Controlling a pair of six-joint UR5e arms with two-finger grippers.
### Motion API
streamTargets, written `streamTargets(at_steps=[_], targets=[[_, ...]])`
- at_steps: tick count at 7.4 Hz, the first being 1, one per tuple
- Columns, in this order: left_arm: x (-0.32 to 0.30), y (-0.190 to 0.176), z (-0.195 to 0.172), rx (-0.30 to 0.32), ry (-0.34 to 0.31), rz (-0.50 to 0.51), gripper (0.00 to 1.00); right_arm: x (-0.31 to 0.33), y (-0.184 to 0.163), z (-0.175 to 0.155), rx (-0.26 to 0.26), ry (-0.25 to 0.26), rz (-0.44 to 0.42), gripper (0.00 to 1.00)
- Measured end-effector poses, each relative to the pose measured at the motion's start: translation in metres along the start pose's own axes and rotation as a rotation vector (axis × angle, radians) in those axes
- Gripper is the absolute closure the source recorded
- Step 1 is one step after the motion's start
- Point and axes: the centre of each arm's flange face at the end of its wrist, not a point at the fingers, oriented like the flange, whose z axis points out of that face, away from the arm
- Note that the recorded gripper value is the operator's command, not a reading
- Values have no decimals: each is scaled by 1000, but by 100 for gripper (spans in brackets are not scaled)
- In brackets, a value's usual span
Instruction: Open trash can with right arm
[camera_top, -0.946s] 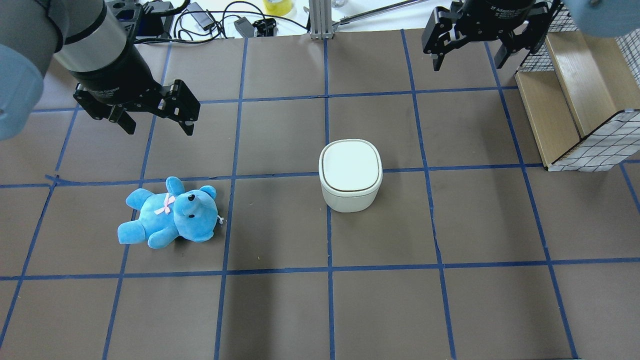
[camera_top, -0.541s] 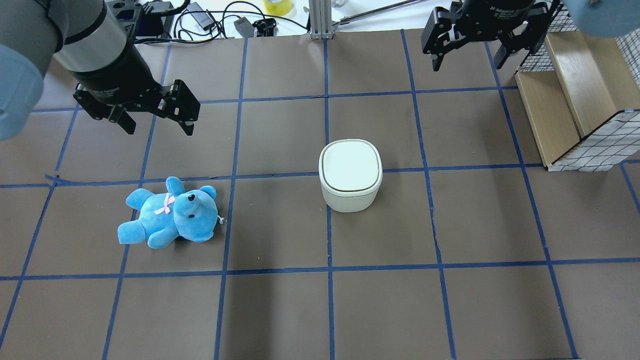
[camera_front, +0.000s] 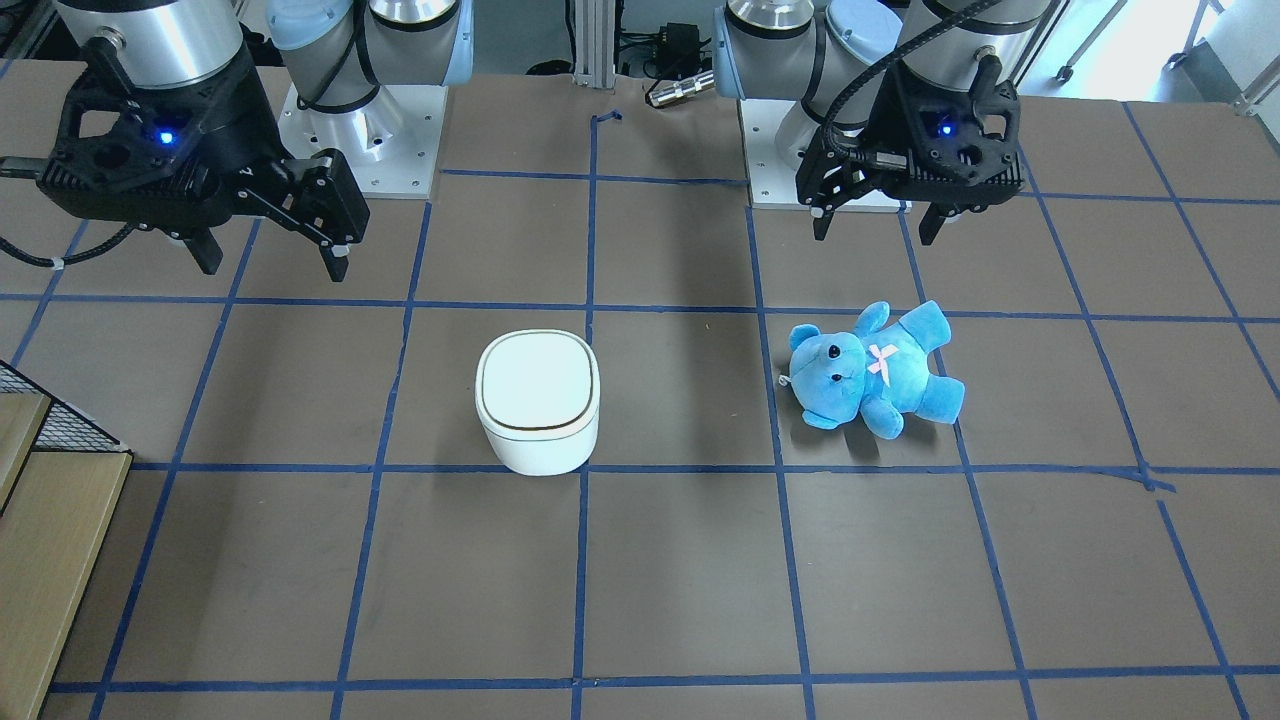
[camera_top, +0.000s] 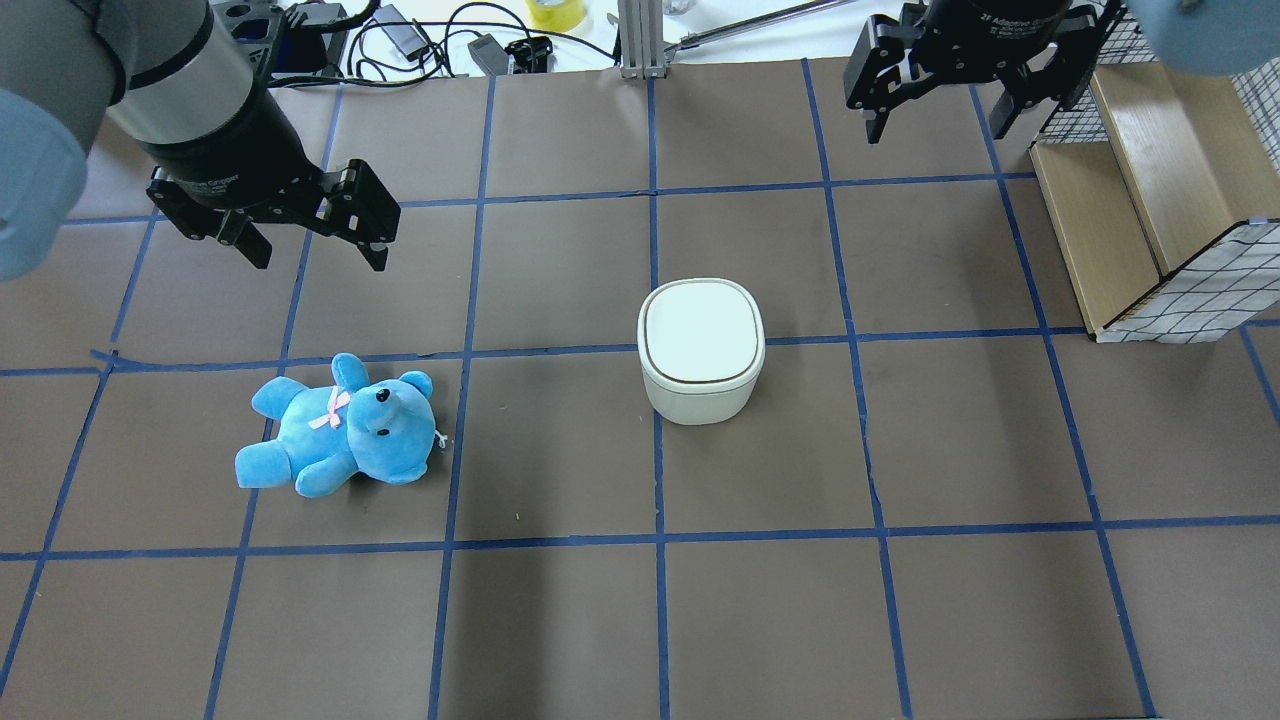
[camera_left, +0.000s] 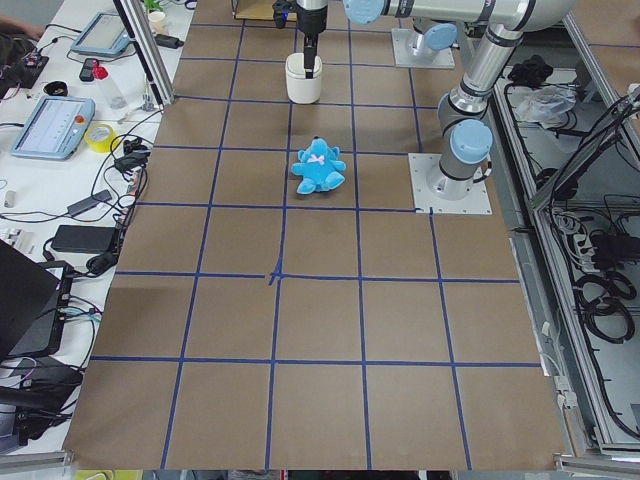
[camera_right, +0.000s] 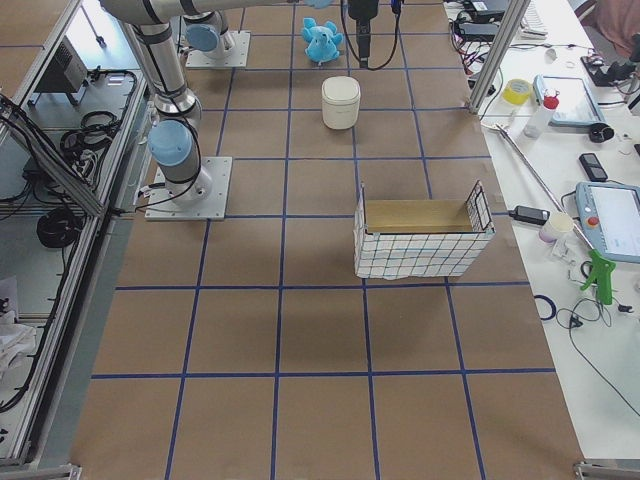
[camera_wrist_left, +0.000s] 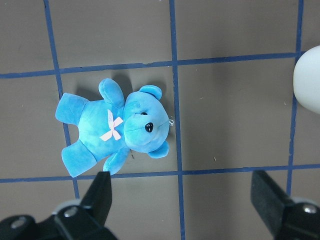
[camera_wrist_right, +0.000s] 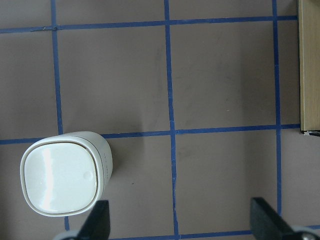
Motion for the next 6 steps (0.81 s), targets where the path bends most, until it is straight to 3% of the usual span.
streamTargets(at_steps=[3,4,5,6], targets=[[0,0,0,0,0,1,0,1,0,2,-6,2,2,0],[0,0,0,0,0,0,0,0,0,5,-16,2,2,28],[0,0,0,0,0,0,0,-1,-3,11,-29,0,2,78],[0,0,0,0,0,-1,0,-4,-10,21,-31,-12,14,100]])
